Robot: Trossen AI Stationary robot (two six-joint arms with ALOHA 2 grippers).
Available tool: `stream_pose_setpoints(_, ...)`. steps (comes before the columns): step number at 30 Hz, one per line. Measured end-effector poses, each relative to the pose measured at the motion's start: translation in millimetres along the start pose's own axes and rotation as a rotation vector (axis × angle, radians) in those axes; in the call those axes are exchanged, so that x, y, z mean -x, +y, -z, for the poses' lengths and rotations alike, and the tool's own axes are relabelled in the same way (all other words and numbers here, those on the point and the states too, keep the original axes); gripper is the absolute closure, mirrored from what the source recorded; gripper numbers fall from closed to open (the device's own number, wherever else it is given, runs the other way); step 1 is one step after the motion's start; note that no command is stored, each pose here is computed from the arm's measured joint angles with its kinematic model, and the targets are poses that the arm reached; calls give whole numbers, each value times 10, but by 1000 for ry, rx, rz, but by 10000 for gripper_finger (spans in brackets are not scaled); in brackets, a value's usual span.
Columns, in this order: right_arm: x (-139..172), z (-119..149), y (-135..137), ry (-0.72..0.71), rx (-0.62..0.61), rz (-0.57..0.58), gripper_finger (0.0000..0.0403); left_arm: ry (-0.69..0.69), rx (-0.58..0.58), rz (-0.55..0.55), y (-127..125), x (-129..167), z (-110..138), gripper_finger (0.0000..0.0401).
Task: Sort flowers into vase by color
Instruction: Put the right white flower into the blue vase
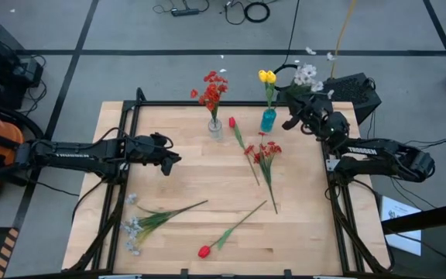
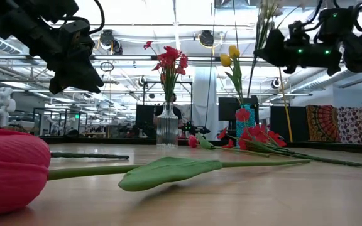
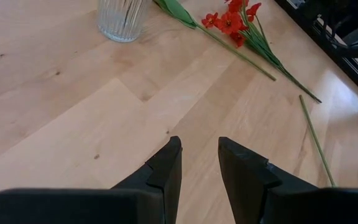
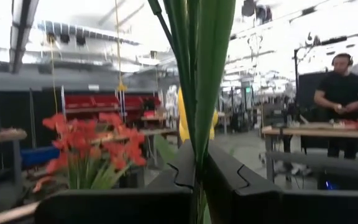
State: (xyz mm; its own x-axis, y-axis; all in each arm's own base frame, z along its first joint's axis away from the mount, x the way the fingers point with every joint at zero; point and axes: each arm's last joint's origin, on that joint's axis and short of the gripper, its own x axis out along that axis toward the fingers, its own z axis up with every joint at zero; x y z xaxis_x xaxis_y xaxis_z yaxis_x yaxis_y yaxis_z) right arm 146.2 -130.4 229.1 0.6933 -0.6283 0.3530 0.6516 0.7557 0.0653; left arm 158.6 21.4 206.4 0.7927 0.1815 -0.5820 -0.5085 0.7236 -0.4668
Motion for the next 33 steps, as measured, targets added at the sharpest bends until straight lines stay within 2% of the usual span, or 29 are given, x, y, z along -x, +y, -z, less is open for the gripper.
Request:
stream_pose_setpoints(16, 12, 160, 5, 163, -1, -4, 394, -26, 4, 20, -20, 1, -25, 289)
stream_pose_setpoints(27, 55, 327, 40, 340, -4, -14, 394, -51, 7, 12, -24, 1, -39, 289)
stream_pose_setpoints(33, 71, 371, 36, 388, -3, -11, 360, -51, 31, 12, -23, 2, -39, 289)
